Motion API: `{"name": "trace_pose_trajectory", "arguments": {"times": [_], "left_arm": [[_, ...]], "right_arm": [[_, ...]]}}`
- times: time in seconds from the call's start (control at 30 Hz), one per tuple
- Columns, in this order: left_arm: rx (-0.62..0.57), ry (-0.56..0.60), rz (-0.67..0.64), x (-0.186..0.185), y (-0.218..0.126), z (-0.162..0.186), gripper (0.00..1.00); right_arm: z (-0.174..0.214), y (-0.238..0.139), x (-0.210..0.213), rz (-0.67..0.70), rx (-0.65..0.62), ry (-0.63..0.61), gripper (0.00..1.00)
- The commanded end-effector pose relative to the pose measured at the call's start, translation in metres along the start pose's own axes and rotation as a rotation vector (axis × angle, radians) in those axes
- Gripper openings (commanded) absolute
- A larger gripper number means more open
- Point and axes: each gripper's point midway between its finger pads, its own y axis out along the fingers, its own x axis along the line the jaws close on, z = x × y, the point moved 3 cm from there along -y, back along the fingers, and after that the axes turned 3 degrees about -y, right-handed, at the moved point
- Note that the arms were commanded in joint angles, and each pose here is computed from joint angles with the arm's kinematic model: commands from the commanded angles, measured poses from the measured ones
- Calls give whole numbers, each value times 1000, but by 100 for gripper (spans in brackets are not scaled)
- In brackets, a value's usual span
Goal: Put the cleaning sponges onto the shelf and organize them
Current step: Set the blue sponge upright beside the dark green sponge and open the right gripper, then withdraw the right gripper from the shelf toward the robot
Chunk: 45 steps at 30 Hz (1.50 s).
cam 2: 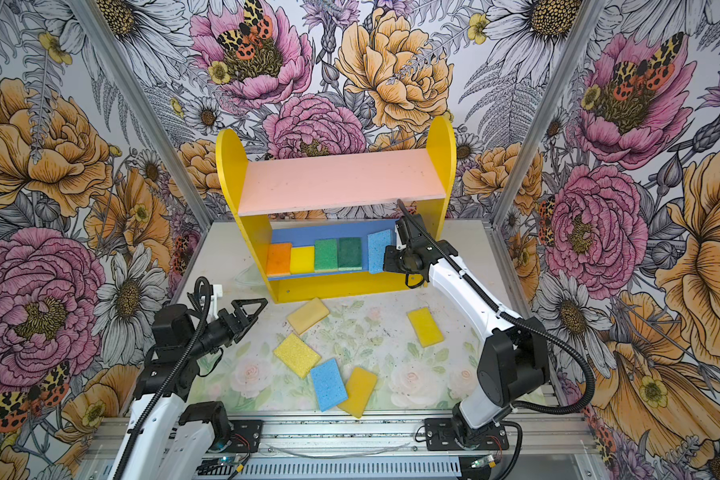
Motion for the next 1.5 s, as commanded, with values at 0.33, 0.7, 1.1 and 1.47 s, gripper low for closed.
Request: {"name": "trace_pose_trajectory", "arguments": {"times": [0.33, 0.7, 1.1, 1.47], "left_arm": [[-19, 12, 8, -1, -1, -6, 99], [-18, 4, 2, 1, 0, -7, 99], [-23, 3, -1, 2, 0, -8, 99], [-23, 4, 4, 2, 0, -8, 99]], "right_arm": [[-27, 19, 12, -86, -12, -19, 0], [-30, 22, 3, -44, -24, -26, 37], [-24, -2, 13, -94, -88, -19, 52], [24, -15, 40, -186, -47, 22, 51]]}}
